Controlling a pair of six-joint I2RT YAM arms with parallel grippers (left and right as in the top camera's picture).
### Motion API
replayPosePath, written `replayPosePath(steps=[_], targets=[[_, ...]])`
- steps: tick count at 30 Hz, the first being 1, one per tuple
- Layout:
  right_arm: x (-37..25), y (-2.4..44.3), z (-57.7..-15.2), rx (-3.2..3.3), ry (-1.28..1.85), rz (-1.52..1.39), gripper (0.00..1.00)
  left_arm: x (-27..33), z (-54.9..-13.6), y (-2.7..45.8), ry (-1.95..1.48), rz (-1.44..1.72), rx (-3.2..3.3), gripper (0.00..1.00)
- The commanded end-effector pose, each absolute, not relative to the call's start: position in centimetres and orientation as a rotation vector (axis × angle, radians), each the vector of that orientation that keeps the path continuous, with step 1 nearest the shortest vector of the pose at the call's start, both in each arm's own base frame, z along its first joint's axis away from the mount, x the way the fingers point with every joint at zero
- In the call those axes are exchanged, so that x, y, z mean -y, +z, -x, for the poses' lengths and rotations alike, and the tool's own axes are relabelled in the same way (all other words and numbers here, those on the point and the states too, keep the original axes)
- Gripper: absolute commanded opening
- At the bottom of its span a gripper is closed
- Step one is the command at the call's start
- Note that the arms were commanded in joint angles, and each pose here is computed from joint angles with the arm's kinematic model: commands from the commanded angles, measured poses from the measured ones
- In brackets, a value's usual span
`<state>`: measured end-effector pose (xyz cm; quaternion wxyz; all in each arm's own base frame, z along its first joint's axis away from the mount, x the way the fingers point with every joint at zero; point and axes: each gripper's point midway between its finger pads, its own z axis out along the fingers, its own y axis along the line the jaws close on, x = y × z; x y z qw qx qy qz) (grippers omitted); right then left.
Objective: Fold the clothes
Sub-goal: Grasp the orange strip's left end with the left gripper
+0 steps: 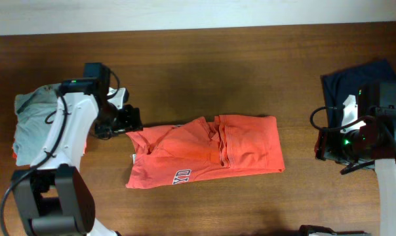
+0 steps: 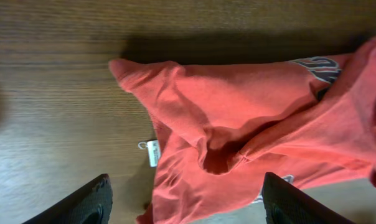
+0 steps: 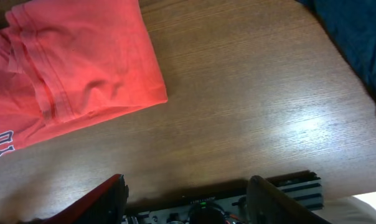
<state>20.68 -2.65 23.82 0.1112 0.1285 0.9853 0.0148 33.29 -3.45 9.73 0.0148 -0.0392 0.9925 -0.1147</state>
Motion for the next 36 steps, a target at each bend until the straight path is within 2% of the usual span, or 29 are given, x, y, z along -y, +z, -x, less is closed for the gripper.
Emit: replayPosePath(steps=[1,12,22,24,29,33,36], targets=[[2.5,24.3,-20.6,-2.874,0.067,-0.375,0.66,5.0,-32.9,7.9,-0.565,0.005,-3.123,0.77],[2.4,24.3,-20.6,-2.874,0.071,-0.372,0.67,5.6,-30.5,0.9,-0.672,0.062,-3.374,0.77],[2.4,24.3,-20.6,-2.873,0.071,-0.372,0.67,5.1,-27.4,-1.9,-0.633,0.119,-3.495,0.77],[2.4,24.3,-20.6,-2.873,0.071,-0.372,0.67,5.6,-26.6,-2.4,-0.691,0.134,-3.494,0.68],[2.4,24.4,-20.8,-2.865,0.071,-0.370,0.67,6.5,-26.4,-2.9,-0.782,0.144,-3.460,0.29],[2.4,24.4,-20.8,-2.865,0.071,-0.370,0.67,6.5,-26.6,-3.0,-0.778,0.140,-3.451,0.12],[2.5,24.4,-20.8,-2.865,0.070,-0.371,0.67,6.3,-26.9,-2.8,-0.778,0.148,-3.446,0.04]])
